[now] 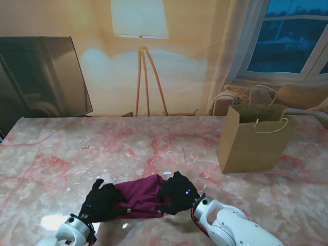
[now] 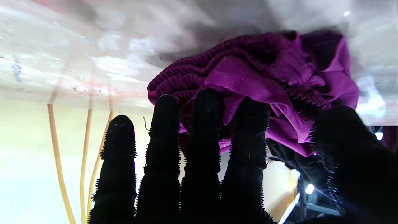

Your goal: Fold the socks and the shorts into the kraft paper bag

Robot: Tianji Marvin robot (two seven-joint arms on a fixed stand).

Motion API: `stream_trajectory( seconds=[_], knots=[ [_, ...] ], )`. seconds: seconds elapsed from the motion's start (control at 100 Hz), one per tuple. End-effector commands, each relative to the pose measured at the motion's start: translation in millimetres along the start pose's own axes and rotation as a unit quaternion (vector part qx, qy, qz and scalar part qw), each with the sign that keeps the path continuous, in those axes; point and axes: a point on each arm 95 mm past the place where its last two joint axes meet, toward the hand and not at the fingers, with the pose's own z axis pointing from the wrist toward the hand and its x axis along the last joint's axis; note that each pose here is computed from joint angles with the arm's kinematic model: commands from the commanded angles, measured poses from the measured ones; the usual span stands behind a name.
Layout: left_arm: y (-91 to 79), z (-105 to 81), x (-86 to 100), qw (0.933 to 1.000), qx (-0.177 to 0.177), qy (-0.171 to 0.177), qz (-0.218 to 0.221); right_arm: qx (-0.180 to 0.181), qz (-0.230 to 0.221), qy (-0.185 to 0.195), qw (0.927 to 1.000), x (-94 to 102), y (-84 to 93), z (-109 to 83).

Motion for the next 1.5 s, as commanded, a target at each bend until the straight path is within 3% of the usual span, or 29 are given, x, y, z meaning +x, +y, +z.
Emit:
stream_trajectory(
  seconds=[0.0, 0.13, 0.52, 0.9, 1.12, 1.49],
  knots=[
    [2.7, -5.9, 2.4, 0.9999, -0.01, 0.008, 0.011, 0.011, 0.004, 0.003, 0.9999, 4.1, -9.1, -11.7],
    [2.0, -10.6, 4.6, 0.9998, -0.01, 0.015, -0.002, 0.028, 0.035, -0.009, 0.9989, 6.9, 1.5, -18.3],
    [-12.5, -28.2, 14.4, 0.9995, 0.012, 0.029, -0.007, -0.02, 0.071, -0.01, 0.9972, 25.5, 25.9, -29.0],
    [-9.6, -25.0, 15.0, 0.9991, 0.019, 0.031, -0.019, -0.098, 0.101, -0.006, 0.99, 37.2, 48.8, -40.5],
    [-13.2, -29.8, 13.7, 0.998, 0.056, 0.01, -0.028, -0.12, 0.117, -0.031, 0.9854, 36.3, 58.3, -29.6],
    [-22.9, -45.1, 2.8, 0.9945, 0.094, -0.026, -0.036, -0.102, 0.14, -0.053, 0.9834, 34.6, 78.6, 6.3]
  ],
)
